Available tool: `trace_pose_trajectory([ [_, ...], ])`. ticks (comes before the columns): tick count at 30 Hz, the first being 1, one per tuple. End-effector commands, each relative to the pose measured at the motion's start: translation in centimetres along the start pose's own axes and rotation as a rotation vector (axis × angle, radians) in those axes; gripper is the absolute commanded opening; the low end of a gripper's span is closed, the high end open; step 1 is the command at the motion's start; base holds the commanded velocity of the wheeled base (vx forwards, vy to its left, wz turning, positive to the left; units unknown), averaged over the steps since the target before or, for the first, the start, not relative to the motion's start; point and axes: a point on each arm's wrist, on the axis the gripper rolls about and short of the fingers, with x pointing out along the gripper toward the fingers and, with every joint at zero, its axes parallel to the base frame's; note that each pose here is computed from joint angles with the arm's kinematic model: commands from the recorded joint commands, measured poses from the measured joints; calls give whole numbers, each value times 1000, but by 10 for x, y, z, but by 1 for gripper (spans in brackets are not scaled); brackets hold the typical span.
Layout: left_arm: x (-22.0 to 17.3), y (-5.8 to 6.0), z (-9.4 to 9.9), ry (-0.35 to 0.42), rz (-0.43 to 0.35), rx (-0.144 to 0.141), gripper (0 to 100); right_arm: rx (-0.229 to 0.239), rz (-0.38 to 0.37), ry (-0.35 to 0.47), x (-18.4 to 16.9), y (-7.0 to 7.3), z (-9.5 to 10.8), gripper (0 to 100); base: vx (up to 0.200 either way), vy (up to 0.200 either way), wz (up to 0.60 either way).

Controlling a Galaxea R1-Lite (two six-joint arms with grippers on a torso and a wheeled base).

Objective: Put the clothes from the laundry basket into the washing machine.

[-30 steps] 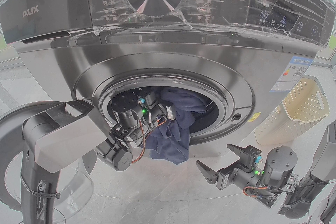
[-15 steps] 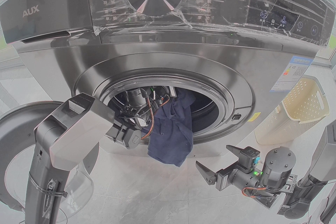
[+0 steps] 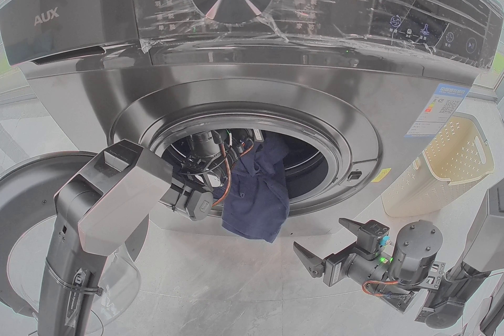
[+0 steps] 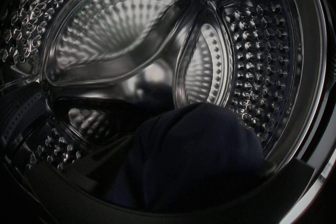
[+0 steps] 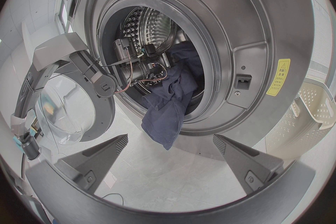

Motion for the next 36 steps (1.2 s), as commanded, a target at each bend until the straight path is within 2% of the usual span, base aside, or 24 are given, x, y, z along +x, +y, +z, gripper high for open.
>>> trace_pose_trajectory([
  [1,-9,-6,2,45,-6,-3,100,0,-2,2,0,-1,0,100,0,0,0],
  [2,-16,-14,7,82,-20,-7,100,0,-1,2,0,0,0,100,0,0,0],
  [4,-19,-17,7,103,-24,-7,100,0,-2,2,0,-1,0,100,0,0,0],
  [7,-33,-26,18,189,-38,-6,100,0,-1,2,0,0,0,100,0,0,0],
  [11,-47,-24,5,304,-26,8,100,0,3,1,0,1,0,100,0,0,0],
  [15,-56,-20,-10,370,-32,18,100,0,1,1,0,0,0,100,0,0,0],
  [16,-59,-19,-20,395,-33,22,100,-1,2,2,0,1,-1,100,0,0,0],
  [22,-60,-9,-43,444,-19,54,100,-1,2,2,0,1,-1,100,0,0,0],
  [29,-61,-3,-54,478,-7,61,100,-2,3,7,1,1,-2,100,0,0,0],
  [30,-61,-3,-55,487,-5,62,0,-4,4,10,1,1,-3,100,0,0,0],
  [36,-55,-1,-52,470,5,61,0,-3,3,10,1,1,-2,100,0,0,0],
])
